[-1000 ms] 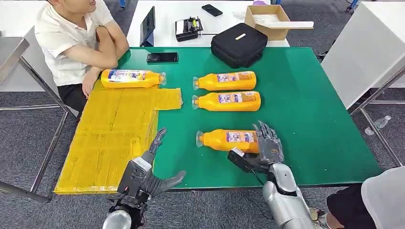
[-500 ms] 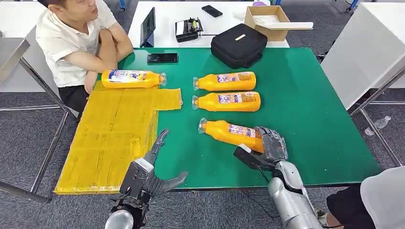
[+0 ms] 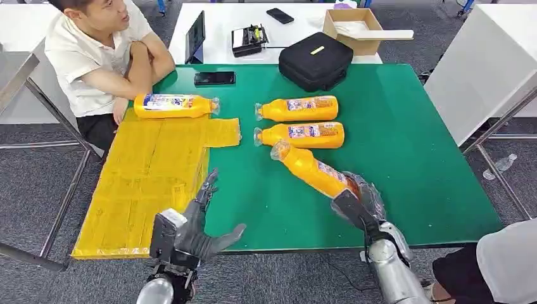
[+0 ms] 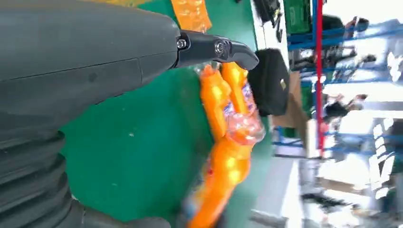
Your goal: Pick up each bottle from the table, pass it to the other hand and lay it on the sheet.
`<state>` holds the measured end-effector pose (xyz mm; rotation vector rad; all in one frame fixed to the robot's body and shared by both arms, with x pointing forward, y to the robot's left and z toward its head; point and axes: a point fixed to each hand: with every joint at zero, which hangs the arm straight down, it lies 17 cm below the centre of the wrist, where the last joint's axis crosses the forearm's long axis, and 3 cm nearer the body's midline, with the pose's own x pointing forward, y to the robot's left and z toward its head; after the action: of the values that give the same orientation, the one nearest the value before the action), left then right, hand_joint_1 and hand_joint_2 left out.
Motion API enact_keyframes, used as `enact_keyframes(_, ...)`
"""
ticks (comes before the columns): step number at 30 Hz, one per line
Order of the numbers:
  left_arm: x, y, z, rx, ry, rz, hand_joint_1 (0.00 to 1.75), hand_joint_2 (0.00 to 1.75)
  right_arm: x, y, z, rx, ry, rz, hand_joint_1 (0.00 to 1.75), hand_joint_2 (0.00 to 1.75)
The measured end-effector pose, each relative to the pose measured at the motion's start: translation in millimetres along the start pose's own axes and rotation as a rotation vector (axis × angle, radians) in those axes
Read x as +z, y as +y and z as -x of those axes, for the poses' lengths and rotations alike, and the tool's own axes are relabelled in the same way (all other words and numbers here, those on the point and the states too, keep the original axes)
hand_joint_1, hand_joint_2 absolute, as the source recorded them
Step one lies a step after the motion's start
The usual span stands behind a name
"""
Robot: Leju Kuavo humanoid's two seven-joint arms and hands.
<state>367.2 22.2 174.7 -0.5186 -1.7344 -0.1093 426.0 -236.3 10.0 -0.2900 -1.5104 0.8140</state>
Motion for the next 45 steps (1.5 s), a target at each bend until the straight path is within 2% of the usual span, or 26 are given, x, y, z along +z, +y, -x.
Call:
enact_keyframes(7, 6, 37, -8, 0.183, -0.002, -0.148, 0.00, 1.75, -1, 0, -89, -0.101, -0.157, 0.067, 1.75, 1.75)
enact_keyframes(13, 10, 49, -1, 0.321, 0.018, -0.187, 0.00, 1.75, -6, 15, -151, -0.132, -0.303, 0.046, 1.75, 1.75)
enact_keyframes(20, 15, 47, 23, 0.378, 0.062, -0.193, 0.00, 1.75, -9, 38, -197, -0.189, -0.401, -0.006, 1.75, 1.75)
enact_keyframes(24, 11, 41, 23, 0.359, 0.064, -0.163, 0.00, 1.75, -10, 52, -211, -0.201, -0.426, -0.044, 1.75, 1.75)
enact_keyframes(30, 4, 34, 23, 0.227, 0.073, -0.136, 0.00, 1.75, -7, 74, -214, -0.213, -0.419, -0.095, 1.75, 1.75)
enact_keyframes(38, 1, 17, 13, 0.305, 0.045, -0.053, 0.00, 1.75, -4, 108, -214, -0.208, -0.411, -0.195, 1.75, 1.75)
enact_keyframes(45, -4, 20, 9, 0.380, 0.037, -0.065, 0.00, 1.75, -3, 130, -215, -0.163, -0.436, -0.241, 1.75, 1.75)
